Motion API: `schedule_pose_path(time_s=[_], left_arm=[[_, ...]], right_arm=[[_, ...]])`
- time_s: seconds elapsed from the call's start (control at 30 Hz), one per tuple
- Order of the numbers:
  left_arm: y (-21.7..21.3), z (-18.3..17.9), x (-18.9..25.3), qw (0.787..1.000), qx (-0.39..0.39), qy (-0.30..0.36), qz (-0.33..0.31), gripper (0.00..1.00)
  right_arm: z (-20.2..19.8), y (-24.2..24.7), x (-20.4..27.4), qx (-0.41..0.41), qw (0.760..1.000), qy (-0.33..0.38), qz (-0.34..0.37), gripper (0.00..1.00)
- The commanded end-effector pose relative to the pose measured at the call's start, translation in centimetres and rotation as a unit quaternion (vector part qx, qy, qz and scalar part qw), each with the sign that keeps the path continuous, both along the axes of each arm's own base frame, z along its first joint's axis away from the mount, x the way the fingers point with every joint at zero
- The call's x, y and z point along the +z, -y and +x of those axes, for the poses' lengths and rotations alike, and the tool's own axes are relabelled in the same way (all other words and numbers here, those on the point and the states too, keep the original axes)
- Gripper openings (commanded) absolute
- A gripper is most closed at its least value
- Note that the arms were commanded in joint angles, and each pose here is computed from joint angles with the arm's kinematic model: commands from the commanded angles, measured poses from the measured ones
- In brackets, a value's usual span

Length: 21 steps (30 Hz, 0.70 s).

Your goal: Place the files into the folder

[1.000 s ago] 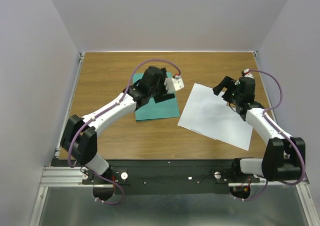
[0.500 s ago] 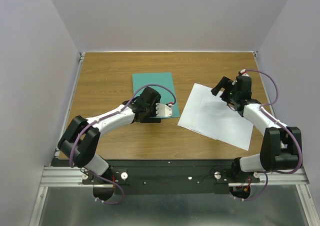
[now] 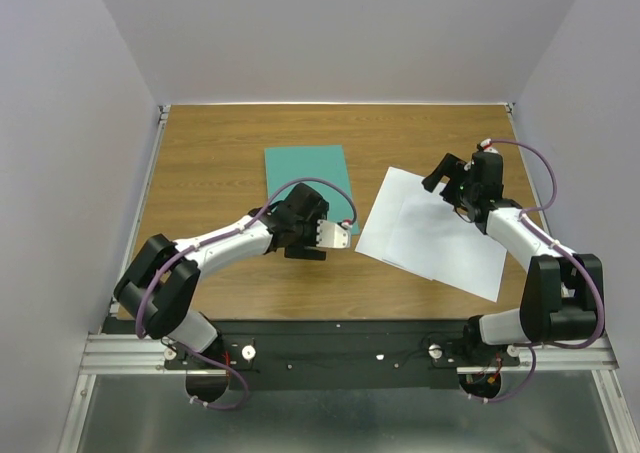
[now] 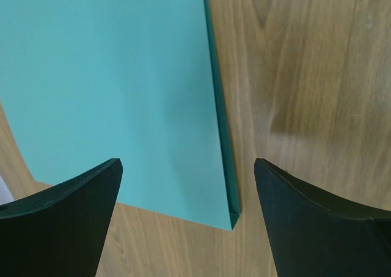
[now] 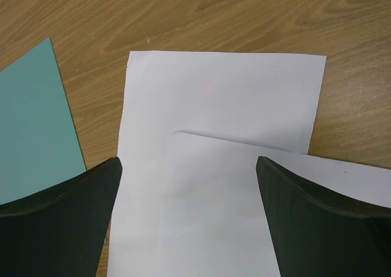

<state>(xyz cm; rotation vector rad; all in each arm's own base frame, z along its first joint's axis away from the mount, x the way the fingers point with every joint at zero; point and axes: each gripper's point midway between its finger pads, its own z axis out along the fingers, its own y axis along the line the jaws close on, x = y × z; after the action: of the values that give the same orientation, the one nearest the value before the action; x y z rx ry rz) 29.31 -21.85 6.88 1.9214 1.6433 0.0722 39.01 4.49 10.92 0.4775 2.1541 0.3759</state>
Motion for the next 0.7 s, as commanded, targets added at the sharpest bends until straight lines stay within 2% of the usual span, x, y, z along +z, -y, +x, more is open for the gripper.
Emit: schedule_pose_path(time_s=[0.0, 0.13, 0.23, 0.67], left_arm=[[-0.3, -0.9, -1.4, 1.000, -0.010, -0.015, 0.012, 0.98], [-0.5, -0.7, -2.7, 1.000, 0.002, -0.014, 0.023, 0.98], [-1.4, 0.8, -2.9, 0.998, 0.034, 0.030, 0.038, 0.98], [-1.3, 1.5, -2.7, 0.996, 0.056, 0.060, 0.034, 0.81]], right_arm=[[0.4, 0.4, 1.0, -0.005, 1.000, 0.014, -0.009, 1.00], [0.6, 0.5, 0.9, -0.008, 1.000, 0.013, -0.009, 1.00], [0.6, 0.3, 1.0, -0.004, 1.000, 0.013, -0.007, 1.00], [0.6, -0.3, 1.0, 0.010, 1.000, 0.012, 0.005, 1.00]])
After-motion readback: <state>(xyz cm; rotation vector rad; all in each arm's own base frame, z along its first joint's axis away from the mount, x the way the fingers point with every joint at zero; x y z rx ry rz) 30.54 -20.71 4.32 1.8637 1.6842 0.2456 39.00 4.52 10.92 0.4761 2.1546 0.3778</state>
